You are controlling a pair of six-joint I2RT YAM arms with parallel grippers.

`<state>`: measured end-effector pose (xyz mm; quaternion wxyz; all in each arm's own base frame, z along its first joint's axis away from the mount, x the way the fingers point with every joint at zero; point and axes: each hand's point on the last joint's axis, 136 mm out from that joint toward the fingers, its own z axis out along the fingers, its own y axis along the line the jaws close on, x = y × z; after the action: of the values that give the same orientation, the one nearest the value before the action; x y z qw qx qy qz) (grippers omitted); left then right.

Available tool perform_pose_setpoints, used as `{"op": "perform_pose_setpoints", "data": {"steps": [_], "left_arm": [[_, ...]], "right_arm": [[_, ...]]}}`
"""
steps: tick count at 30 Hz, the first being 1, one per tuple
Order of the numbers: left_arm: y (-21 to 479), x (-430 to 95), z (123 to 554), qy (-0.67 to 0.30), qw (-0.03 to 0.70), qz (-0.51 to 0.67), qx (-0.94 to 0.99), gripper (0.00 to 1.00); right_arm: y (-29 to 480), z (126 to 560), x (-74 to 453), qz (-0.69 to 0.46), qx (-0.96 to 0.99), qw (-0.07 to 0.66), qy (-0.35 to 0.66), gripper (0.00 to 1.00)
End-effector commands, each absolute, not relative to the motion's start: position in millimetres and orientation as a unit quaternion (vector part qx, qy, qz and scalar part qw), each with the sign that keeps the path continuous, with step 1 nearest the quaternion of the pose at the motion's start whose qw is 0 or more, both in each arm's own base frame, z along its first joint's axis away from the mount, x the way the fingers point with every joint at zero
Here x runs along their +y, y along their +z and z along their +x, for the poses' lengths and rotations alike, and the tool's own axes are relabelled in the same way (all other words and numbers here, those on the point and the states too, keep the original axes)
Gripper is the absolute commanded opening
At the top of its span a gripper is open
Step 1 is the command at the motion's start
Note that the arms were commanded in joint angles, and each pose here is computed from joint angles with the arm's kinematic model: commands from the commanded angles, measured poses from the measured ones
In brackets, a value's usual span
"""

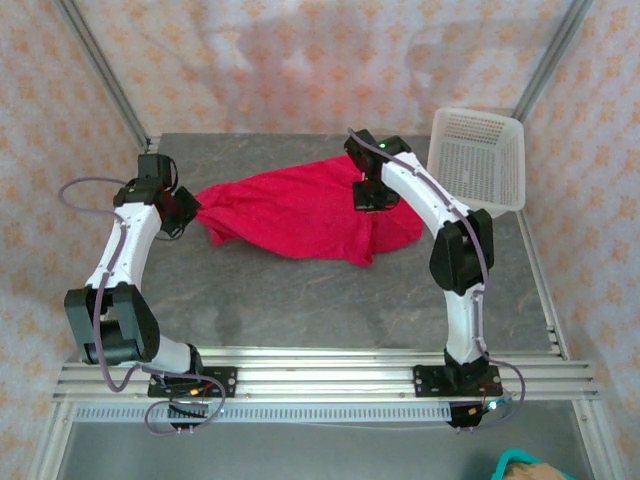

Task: Fold the inside-out t-shirt

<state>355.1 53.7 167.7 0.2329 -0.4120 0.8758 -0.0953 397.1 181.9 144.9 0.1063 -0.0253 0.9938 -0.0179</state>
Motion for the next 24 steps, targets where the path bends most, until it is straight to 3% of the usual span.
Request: {"op": "perform_pose_setpoints", "data": {"steps": [1, 6, 12, 17, 24], "left_arm": [[200.6, 61.8, 361.8, -0.1, 0.251, -0.407, 0.872, 0.0], [327.2, 77.3, 391.9, -0.168, 0.357, -0.412, 0.821, 0.0], [475.1, 92.5, 370.1, -0.217, 0.51, -0.406, 0.726, 0.0], [544.4, 87.6, 319.3, -0.237, 0.592, -0.385, 0.667, 0.0], [571.6, 55.7, 258.7, -0.239, 0.633, -0.333, 0.656, 0.0]], "right_arm": [[228.5, 416.7, 153.4, 0.01, 0.976, 0.215, -0.021, 0.0], [398.1, 424.8, 95.0, 0.115, 0.893, 0.434, 0.033, 0.0], [536.8, 363.6, 67.3, 0.138, 0.789, 0.588, 0.109, 0.0], [592.4, 293.2, 47.6, 0.137, 0.732, 0.65, 0.15, 0.0], [601.2, 222.3, 39.7, 0.117, 0.702, 0.672, 0.205, 0.0]]}}
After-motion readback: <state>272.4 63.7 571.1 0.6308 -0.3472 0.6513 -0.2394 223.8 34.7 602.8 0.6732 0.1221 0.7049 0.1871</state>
